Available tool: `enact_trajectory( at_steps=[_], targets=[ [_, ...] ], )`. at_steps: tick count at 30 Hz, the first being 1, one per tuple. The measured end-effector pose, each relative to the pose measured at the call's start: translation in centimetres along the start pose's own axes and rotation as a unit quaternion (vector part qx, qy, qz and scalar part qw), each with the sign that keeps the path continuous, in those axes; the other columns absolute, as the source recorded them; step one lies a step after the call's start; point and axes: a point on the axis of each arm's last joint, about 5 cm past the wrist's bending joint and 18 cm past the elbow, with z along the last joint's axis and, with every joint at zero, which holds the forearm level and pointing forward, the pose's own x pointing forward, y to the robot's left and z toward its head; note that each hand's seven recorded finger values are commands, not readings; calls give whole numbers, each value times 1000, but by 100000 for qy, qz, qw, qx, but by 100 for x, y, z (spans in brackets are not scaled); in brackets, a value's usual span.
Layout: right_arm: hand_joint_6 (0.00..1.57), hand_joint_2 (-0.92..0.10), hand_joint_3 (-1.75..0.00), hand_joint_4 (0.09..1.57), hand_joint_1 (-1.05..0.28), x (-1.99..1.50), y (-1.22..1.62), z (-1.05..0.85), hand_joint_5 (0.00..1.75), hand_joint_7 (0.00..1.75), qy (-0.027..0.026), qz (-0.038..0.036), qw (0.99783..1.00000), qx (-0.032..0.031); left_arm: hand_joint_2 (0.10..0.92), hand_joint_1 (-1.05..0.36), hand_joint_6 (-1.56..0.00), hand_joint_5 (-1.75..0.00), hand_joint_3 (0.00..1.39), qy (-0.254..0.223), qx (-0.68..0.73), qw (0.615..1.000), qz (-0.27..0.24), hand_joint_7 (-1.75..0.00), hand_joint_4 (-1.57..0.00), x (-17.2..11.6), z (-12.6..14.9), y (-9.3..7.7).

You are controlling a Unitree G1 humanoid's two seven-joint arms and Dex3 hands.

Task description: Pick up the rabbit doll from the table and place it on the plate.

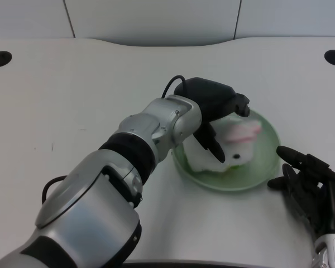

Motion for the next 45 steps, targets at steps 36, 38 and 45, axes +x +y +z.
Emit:
enact_trajectory(
  at_steps=[36,38,45],
  targets=[
    [974,-921,-348,810,-344,41,-34,15,1021,84,483,1089,99954,2783,921,-797,1,-1024,316,-1468,-39302,90708,15005,-748,1,-1075,-1174,-434],
    [985,-921,-338,817,-356,49,-38,15,1002,88,869,1096,99929,3488,921,-802,1,-1021,338,-1919,-45150,87584,16939,-747,1,-1211,-1214,-523],
    [956,-921,-364,799,-364,84,-69,44,987,72,488,1435,99944,2988,921,-815,1,-1190,365,-2170,-58456,78841,19035,-866,-19,-1663,-1213,-797]
  ],
)
